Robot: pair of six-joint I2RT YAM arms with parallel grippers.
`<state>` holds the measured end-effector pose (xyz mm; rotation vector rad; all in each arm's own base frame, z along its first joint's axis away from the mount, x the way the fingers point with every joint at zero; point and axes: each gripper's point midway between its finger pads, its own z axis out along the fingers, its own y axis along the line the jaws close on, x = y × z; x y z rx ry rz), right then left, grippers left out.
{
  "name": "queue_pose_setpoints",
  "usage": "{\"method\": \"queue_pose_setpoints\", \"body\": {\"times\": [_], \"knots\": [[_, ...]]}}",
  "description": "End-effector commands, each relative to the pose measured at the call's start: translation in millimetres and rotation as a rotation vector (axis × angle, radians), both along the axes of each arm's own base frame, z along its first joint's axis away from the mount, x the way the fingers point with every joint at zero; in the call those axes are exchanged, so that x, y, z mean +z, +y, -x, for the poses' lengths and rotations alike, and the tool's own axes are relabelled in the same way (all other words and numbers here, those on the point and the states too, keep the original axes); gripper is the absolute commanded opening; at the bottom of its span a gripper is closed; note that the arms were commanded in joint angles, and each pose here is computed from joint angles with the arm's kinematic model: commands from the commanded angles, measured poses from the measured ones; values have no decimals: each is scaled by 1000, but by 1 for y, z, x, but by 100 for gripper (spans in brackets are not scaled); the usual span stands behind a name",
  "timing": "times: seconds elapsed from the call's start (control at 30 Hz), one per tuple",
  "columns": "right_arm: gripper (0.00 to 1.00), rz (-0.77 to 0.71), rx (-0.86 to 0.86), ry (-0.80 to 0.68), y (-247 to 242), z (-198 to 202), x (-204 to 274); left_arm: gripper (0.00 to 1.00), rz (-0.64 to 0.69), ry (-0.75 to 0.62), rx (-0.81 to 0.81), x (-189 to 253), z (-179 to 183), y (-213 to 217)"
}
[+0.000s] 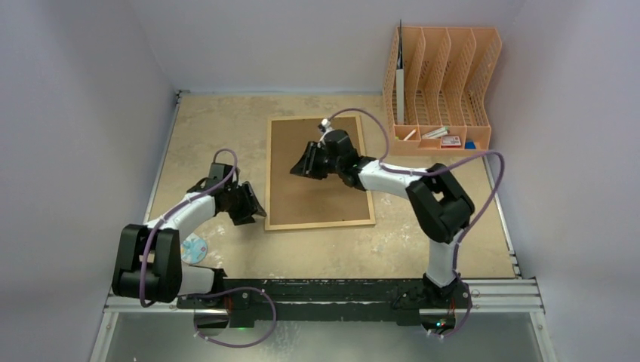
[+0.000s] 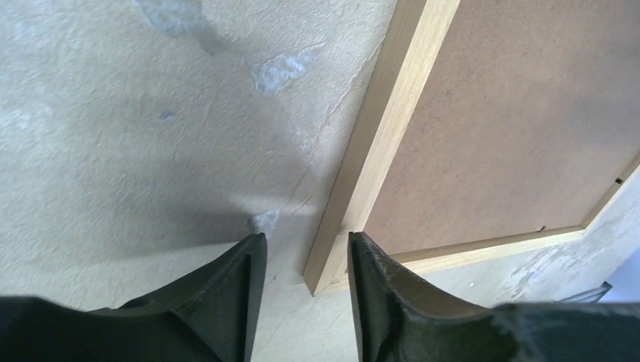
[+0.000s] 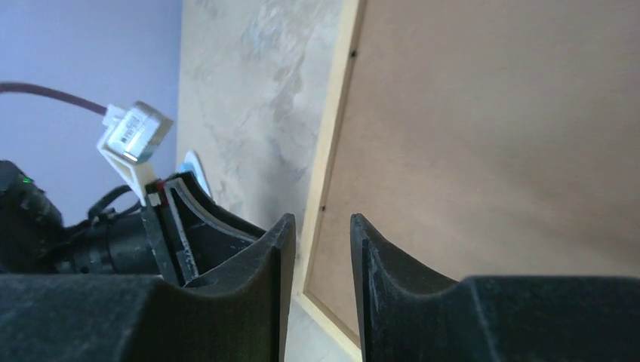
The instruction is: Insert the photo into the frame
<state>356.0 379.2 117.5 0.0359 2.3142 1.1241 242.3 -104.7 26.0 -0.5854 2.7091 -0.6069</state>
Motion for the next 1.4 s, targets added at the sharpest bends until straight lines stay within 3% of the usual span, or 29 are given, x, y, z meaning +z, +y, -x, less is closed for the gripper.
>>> {"method": "queue_pose_setpoints", "body": {"times": [0.0,0.1,0.23,0.53,0.8,1.37], "knots": [[33,-171,233,16,57,27,15,41,-42,-33,22,9,1,9],[25,-198,287,42,77,39,8,33,23,-35,7,5,4,-2],[15,-221,350,98,92,53,-11,31,99,-16,-32,0,8,-15],[3,-238,417,147,109,68,-35,31,54,27,-19,-14,11,-8],[0,-114,334,166,105,51,-72,28,7,65,3,-22,15,0],[0,25,319,239,82,64,-110,27,-31,85,21,-26,16,6]]}}
